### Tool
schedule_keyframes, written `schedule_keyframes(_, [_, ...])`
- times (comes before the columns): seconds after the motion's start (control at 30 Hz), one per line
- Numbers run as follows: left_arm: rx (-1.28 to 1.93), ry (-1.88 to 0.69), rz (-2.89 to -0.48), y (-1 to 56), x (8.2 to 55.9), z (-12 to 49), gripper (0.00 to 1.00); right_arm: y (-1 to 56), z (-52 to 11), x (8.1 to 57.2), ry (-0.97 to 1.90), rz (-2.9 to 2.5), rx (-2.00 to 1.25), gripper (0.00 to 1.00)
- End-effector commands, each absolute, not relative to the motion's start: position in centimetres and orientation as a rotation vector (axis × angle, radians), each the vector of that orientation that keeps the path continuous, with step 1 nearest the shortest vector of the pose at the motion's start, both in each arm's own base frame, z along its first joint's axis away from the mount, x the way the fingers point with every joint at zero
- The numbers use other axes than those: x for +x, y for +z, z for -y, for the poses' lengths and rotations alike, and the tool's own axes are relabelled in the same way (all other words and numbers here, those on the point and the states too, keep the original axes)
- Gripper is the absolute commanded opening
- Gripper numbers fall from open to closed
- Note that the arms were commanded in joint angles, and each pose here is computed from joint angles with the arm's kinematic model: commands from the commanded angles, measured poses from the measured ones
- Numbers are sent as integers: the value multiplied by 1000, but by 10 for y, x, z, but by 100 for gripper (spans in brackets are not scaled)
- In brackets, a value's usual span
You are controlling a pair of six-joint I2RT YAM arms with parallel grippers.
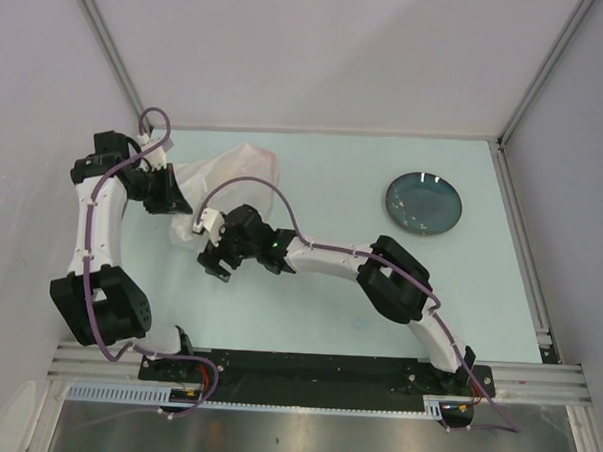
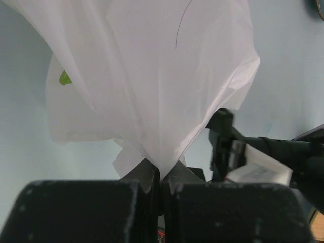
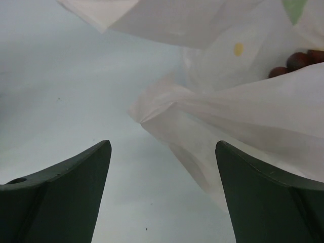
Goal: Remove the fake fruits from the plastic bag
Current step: Adjust the plastic bag at the center of the board.
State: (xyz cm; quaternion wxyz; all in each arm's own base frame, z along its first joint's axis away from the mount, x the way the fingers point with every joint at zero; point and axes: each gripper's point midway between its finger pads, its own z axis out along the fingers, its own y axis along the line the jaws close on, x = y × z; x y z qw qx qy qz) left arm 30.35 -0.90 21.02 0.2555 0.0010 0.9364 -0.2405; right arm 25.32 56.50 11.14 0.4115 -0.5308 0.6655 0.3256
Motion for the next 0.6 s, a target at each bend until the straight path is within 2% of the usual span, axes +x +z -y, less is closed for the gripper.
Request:
schedule_keyframes(0.0, [3, -647, -2538, 221, 305, 6, 0, 126, -600, 256, 833, -1534, -1339, 90])
schedule_keyframes(0.1, [-1, -646, -2521, 224, 305, 7, 0, 126, -611, 269, 727, -1485, -1259, 88])
schedule_keyframes(0.13, [-5, -645, -2516, 225, 306, 7, 0, 135, -611, 284, 664, -1471, -1183, 64])
schedule_keyframes(0.2, [-5, -643, -2508, 226, 305, 7, 0, 147, -607, 300, 610, -1471, -1121, 24])
schedule_keyframes(0.23, [-3, -643, -2503, 227, 306, 7, 0, 164, -599, 305, 594, -1470, -1102, 0])
schedule_keyframes(0.3, [5, -637, -2499, 227, 309, 6, 0, 182, -569, 328, 598, -1503, -1056, 0])
schedule_keyframes(0.33, [11, -639, -2493, 229, 312, 7, 0, 218, -551, 332, 661, -1520, -996, 0])
schedule_keyframes(0.4, [44, -673, -2493, 230, 317, 12, 0, 242, -523, 350, 720, -1571, -943, 0])
schedule_keyframes(0.43, [100, -681, -2470, 240, 321, 19, 0, 257, -493, 376, 735, -1608, -901, 0])
schedule_keyframes(0.57, [335, -639, -2412, 267, 324, 47, 0, 345, -418, 414, 745, -1588, -739, 0])
